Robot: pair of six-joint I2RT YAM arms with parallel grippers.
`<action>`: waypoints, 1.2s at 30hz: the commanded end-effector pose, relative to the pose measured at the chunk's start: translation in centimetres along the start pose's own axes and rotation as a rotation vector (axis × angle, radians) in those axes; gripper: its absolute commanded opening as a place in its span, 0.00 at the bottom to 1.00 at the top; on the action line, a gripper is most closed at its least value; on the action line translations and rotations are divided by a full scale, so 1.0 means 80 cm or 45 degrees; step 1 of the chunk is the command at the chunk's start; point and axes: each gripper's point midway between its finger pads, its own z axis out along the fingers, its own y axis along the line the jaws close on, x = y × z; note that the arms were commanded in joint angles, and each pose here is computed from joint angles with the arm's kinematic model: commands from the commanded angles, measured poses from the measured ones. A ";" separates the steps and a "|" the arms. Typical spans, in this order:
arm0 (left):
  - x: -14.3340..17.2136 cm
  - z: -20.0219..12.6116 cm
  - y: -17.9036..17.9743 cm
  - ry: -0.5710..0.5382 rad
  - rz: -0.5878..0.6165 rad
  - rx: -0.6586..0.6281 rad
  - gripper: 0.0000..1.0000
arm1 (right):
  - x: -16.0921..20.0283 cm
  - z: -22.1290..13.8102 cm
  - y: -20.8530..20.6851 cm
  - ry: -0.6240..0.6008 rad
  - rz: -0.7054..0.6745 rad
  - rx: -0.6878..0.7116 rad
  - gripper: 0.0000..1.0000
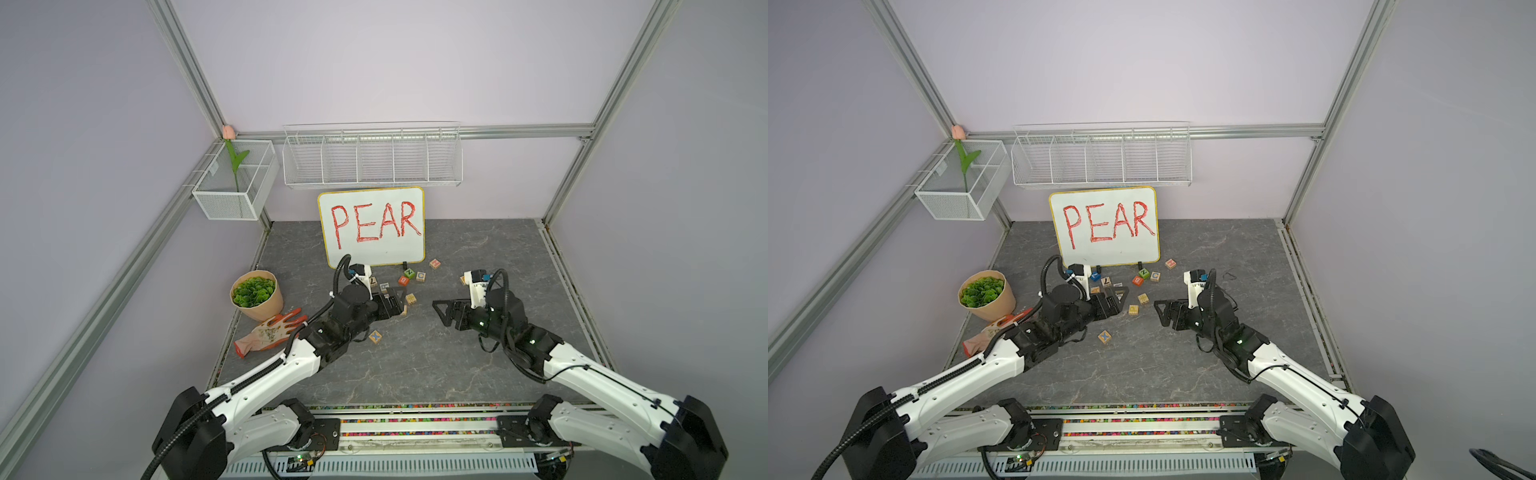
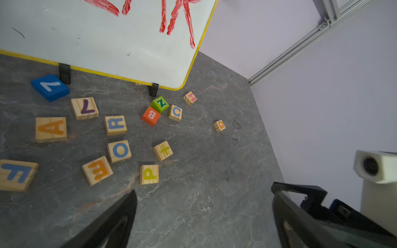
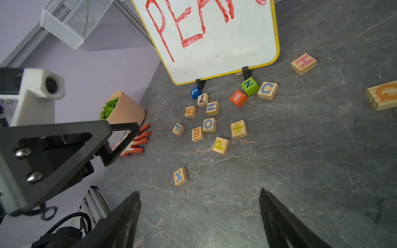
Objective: Spell the uppercase word “pear” with letter blocks
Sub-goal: Pick up the letter block from the center of the board.
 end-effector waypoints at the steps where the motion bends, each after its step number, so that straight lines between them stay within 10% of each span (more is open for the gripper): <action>1: -0.011 -0.013 0.019 -0.107 -0.180 -0.057 0.99 | -0.009 0.002 0.006 -0.002 0.036 0.002 0.89; 16: -0.044 -0.076 0.080 -0.117 -0.015 -0.392 0.99 | -0.011 0.094 -0.006 0.495 -0.916 0.173 0.88; 29: -0.007 -0.088 0.096 -0.044 -0.134 -0.323 0.99 | 0.050 0.170 0.002 0.782 -1.184 0.019 1.00; 36: -0.007 -0.101 0.100 -0.068 -0.138 -0.317 0.99 | 0.077 0.209 -0.008 0.896 -1.287 0.051 0.90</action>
